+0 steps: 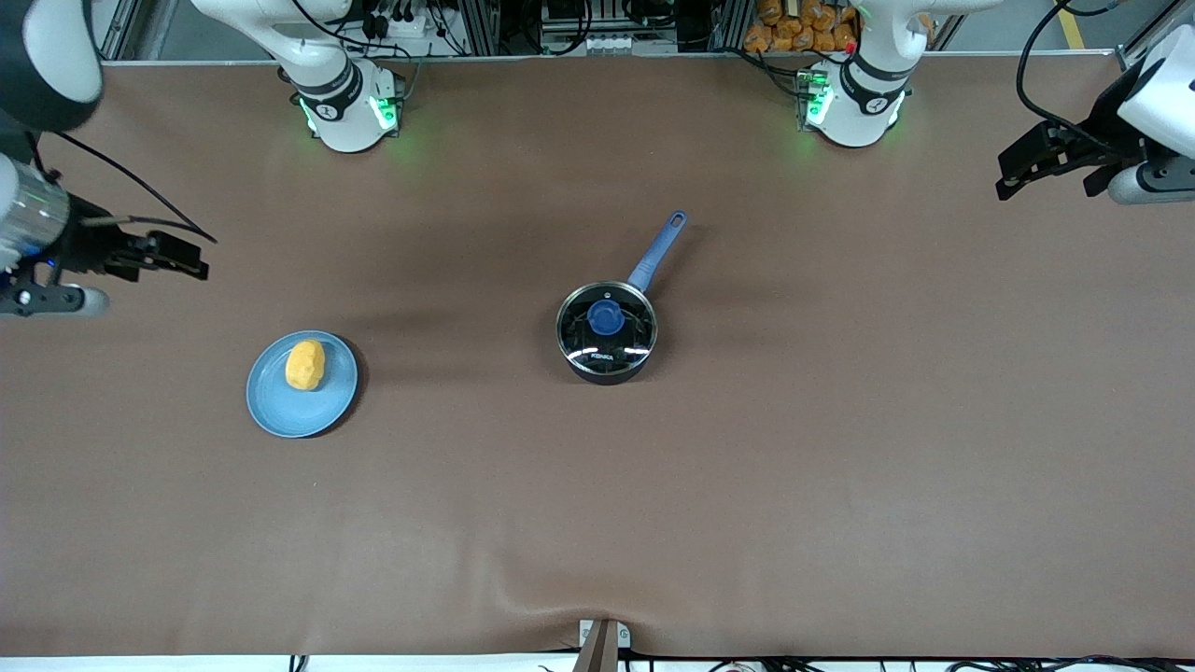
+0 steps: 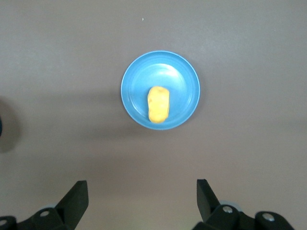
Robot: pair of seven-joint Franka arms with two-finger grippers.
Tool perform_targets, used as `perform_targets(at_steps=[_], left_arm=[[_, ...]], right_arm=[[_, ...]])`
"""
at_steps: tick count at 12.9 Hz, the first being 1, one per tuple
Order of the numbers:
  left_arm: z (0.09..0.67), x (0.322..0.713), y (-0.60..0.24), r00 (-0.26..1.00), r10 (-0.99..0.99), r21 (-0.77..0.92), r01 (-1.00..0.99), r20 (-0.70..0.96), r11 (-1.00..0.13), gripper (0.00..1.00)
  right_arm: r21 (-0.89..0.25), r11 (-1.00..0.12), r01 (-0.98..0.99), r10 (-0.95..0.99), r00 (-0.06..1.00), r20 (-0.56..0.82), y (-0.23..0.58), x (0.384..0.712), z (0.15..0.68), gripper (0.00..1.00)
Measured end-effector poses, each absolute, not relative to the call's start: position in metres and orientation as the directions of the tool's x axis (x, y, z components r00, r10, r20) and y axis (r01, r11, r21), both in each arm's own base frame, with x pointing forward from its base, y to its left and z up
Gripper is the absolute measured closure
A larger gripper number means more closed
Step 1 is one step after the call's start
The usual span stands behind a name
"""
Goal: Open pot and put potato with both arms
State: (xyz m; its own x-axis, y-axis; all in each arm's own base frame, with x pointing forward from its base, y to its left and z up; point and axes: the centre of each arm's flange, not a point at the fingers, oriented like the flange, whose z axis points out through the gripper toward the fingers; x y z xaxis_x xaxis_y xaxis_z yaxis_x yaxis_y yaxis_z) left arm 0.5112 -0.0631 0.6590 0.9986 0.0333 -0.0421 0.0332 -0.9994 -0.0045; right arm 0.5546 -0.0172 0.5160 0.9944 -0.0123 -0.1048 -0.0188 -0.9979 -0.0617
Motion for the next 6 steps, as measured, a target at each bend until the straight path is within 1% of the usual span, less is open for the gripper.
perform_targets(at_steps=[3,6], left_arm=[[0.641,0.522,-0.084,0.997,0.001,-0.008,0.000,-0.075,-1.000,0.00],[0.622,0.538,-0.132,0.994,-0.030,-0.006,-0.031,-0.102,-1.000,0.00]], right_arm=[[-0.057,-0.998,-0.021,-0.018,0.998,-0.059,-0.016,0.555,0.467,0.00],[-0.054,-0.998,-0.025,-0.023,0.999,-0.043,-0.015,0.554,0.422,0.00]])
